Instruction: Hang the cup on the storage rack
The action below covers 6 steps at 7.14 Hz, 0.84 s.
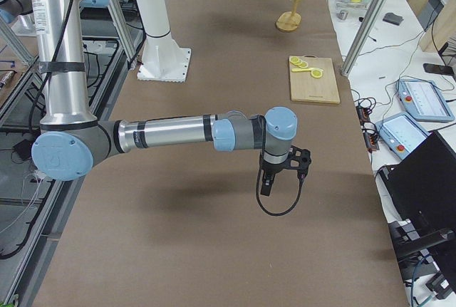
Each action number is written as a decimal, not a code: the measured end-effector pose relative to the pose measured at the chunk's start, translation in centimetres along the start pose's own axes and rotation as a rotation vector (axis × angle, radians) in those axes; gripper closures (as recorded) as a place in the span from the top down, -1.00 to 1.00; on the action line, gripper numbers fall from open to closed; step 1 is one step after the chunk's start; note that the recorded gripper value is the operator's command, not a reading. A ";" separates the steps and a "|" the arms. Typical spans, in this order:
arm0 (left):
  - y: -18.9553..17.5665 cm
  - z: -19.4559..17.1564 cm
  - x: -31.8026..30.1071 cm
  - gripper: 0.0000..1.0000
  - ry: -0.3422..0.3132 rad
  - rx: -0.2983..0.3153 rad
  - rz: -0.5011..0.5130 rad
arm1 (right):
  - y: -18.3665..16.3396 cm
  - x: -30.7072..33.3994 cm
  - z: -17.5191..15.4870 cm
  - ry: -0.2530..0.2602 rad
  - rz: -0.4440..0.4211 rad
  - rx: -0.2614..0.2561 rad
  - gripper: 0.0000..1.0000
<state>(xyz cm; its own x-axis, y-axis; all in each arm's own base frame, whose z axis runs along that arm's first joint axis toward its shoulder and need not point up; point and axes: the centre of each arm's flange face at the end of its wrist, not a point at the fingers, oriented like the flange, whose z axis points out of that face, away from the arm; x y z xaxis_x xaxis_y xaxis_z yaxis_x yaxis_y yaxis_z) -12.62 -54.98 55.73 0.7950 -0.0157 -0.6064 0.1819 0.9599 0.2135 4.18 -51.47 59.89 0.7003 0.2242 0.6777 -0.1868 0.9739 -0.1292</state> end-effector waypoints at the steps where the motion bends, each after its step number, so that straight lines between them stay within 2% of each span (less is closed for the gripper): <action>1: 0.9 1.6 -0.8 0.97 0.038 -0.042 -0.011 | 0.4 0.9 0.1 -0.005 0.003 -0.008 1.00; 3: 3.0 3.3 -1.9 0.97 0.068 -0.080 -0.031 | 1.1 2.4 0.1 -0.016 0.027 -0.018 1.00; 6: 3.7 5.3 -0.3 0.97 0.081 -0.114 -0.012 | 2.3 4.7 -0.2 -0.031 0.069 -0.016 1.00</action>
<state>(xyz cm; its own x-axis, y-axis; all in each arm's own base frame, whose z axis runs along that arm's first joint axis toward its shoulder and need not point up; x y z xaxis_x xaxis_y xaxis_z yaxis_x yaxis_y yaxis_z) -9.16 -52.95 60.78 0.7431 -0.0088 -0.6691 0.1203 0.9854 0.1206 7.21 -48.20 62.67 0.6641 0.2903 0.6890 -0.2228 0.9565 -0.1882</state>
